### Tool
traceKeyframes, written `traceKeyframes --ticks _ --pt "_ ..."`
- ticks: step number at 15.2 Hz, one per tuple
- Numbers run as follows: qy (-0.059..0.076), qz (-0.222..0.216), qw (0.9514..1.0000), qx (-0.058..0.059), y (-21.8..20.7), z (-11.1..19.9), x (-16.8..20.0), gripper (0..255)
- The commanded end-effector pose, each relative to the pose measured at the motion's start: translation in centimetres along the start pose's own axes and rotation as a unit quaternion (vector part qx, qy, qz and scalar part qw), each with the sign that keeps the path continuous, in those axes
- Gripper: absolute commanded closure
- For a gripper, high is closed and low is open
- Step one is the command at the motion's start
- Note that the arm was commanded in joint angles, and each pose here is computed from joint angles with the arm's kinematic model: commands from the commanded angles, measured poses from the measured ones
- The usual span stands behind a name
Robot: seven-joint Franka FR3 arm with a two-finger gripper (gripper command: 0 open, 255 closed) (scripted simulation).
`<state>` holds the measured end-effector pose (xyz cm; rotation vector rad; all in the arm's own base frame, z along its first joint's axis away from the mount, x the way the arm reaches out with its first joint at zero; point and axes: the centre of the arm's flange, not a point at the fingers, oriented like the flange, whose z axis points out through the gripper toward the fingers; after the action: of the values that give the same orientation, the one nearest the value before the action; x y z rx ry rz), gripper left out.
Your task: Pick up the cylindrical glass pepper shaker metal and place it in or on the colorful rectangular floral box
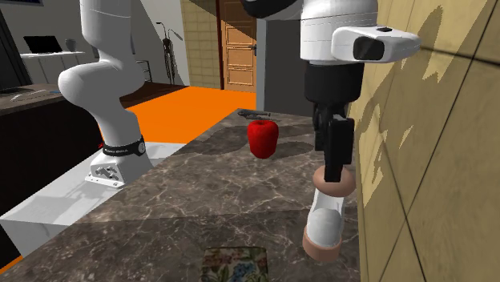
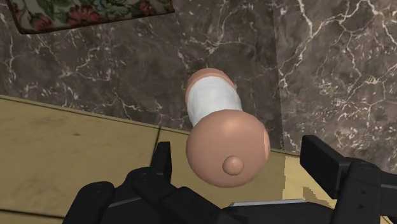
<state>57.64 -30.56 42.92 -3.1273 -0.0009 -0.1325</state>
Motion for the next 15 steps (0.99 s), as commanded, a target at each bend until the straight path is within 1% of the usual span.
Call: traceKeyframes --ticks 1,5,13,14,15 --pt "0.0 0.0 1.0 0.0 0.0 1.0 0.1 0" --pt "0.0 0.0 1.0 0.0 0.0 3.4 0.1 0" --pt "0.0 0.0 1.0 0.0 0.0 3.4 0.1 0" --pt "0.0 0.0 1.0 0.0 0.0 3.4 0.1 255" --pt "0.0 0.0 1.0 0.0 0.0 3.4 0.1 255"
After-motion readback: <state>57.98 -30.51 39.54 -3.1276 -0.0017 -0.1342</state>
